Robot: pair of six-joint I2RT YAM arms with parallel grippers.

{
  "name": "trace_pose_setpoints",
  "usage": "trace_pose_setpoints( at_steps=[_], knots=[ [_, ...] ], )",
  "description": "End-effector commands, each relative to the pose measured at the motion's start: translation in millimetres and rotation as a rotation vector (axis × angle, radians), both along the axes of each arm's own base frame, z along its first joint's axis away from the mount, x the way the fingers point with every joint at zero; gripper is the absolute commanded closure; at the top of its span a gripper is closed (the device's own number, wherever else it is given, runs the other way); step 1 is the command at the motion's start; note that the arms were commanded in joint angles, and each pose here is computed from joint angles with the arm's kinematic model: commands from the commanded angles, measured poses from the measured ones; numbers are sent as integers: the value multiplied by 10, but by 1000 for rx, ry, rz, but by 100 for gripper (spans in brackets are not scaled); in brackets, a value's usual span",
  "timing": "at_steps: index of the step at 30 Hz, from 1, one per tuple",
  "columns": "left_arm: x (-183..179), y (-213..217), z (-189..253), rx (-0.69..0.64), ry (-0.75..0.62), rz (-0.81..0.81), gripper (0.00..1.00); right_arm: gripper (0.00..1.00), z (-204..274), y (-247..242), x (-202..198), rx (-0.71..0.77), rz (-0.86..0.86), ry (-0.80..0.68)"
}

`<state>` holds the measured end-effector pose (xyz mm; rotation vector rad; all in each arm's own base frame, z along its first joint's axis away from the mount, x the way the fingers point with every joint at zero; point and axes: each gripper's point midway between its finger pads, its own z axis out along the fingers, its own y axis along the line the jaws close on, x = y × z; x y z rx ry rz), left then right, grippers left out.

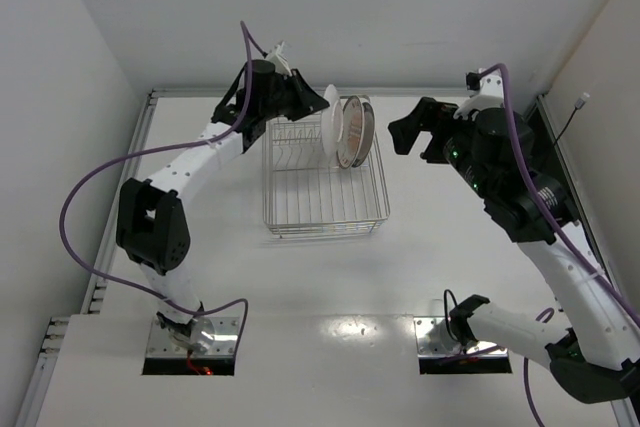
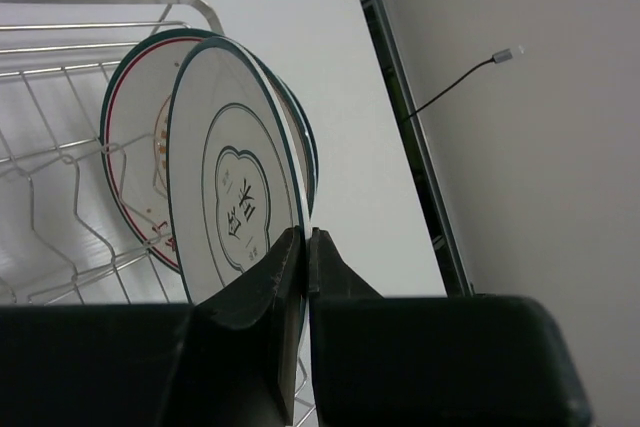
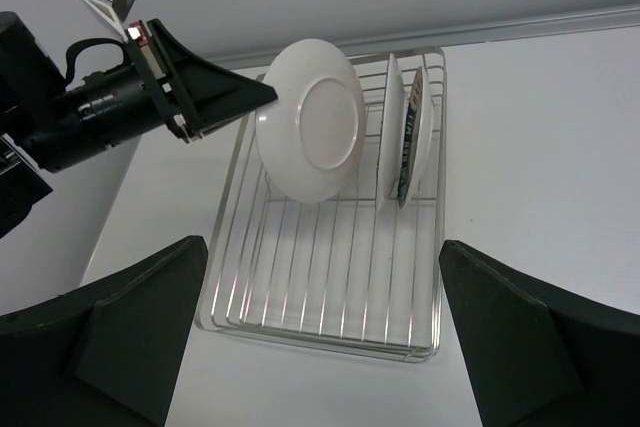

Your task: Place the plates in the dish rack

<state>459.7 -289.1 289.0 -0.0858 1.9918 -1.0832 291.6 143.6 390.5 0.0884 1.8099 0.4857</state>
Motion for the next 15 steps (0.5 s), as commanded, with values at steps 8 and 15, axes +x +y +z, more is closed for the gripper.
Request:
trace_pose_setpoints(
  at_steps=[8,15],
  knots=[
    [131,-88,201,-104,-102,15,100,0,-69,-44,23,-33,-10,-6],
    [274,-107,-168,-60,-17,68,100,0,-83,-107,5,-40,-28,2]
  ],
)
